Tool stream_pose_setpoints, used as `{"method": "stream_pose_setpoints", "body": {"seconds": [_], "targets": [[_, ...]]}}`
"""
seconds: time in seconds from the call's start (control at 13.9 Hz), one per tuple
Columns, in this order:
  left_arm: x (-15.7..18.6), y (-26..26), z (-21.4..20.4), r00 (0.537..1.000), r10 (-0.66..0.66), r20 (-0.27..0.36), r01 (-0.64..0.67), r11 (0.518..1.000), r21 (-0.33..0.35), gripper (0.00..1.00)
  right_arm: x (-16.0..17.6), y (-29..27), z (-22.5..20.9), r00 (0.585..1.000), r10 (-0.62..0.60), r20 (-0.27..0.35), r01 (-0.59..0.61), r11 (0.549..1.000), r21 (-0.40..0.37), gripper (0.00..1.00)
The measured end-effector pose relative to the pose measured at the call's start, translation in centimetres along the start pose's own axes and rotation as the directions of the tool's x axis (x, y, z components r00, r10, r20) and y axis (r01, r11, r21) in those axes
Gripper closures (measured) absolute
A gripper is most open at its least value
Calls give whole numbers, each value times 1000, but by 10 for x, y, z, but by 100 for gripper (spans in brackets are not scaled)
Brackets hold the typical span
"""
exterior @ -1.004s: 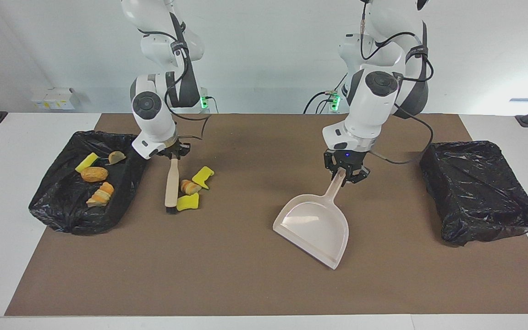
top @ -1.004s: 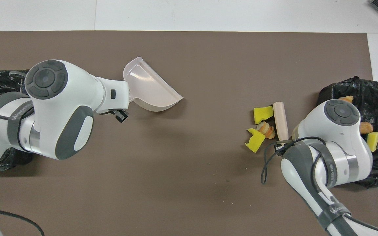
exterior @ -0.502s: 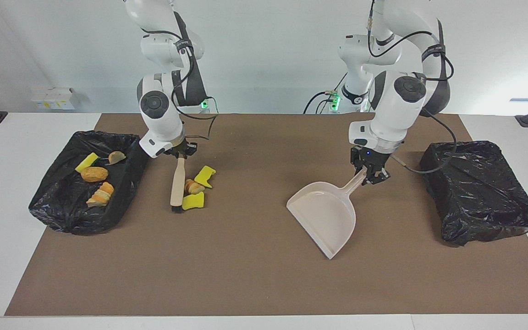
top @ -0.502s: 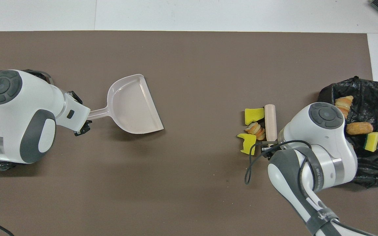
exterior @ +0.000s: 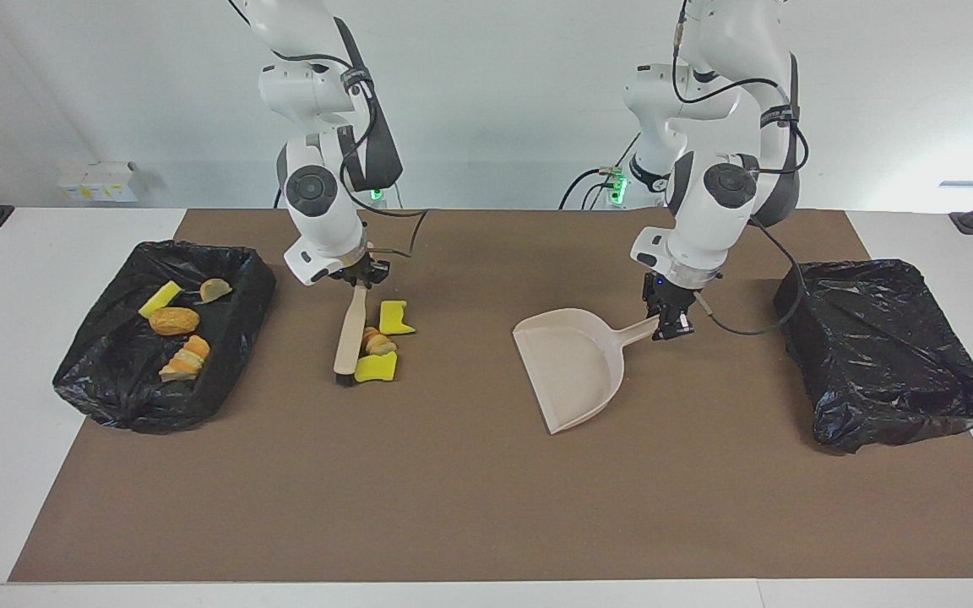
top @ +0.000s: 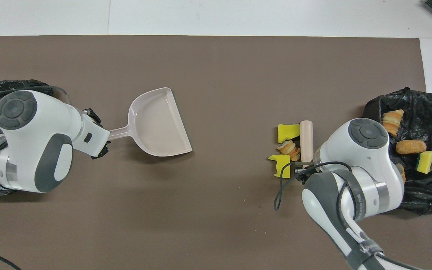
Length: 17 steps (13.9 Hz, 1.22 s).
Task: Sweep and dump trash in bin
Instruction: 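Lower the dustpan beside the remaining pieces with the left gripper, then sweep the bread and sponge toward the dustpan with the right gripper's brush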
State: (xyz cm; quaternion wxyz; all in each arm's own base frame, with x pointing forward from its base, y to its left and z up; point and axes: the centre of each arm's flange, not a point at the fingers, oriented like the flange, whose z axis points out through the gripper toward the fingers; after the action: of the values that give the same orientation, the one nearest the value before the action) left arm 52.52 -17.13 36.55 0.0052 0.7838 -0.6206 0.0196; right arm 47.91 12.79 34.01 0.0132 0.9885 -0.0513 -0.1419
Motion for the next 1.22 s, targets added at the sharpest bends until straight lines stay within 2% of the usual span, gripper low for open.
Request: {"method": "stream_pose_setpoints", "body": {"seconds": [0.07,0.22,0.43,0.5,0.57,0.65,0.79,0.93,1.0,1.08,1.22], "targets": [[0,2,2,999,-45,3,45,999,-5,61,0,-7,1,1000,-3,2,3,1000,16,74],[2,4,2,996,-87,5,87,996,-8,40,-2,-22,0,1000,-3,1,3,999,53,74],[11,10,2,996,-94,4,94,996,-7,6,-4,-40,2,999,33,-12,-33,997,63,74],[14,13,3,996,-92,6,92,996,-9,0,-5,-47,2,999,43,-11,-42,997,65,74],[18,17,5,996,-87,8,88,996,-13,0,-6,-54,3,999,51,-6,-50,996,76,74],[22,20,7,996,-86,11,87,996,-17,0,-7,-60,3,999,52,1,-52,995,91,74],[25,23,8,996,-86,13,87,996,-20,23,-7,-67,2,999,47,4,-47,994,99,74],[23,22,9,996,-90,14,90,996,-21,51,-7,-67,2,999,49,5,-49,994,101,74],[22,21,9,996,-92,14,92,996,-21,62,-7,-67,2,999,49,5,-49,994,102,74],[22,21,8,996,-92,14,92,996,-20,69,-7,-67,2,999,50,5,-50,993,102,74],[22,20,8,996,-90,13,91,996,-17,69,-7,-67,2,999,50,5,-50,993,103,74]]}}
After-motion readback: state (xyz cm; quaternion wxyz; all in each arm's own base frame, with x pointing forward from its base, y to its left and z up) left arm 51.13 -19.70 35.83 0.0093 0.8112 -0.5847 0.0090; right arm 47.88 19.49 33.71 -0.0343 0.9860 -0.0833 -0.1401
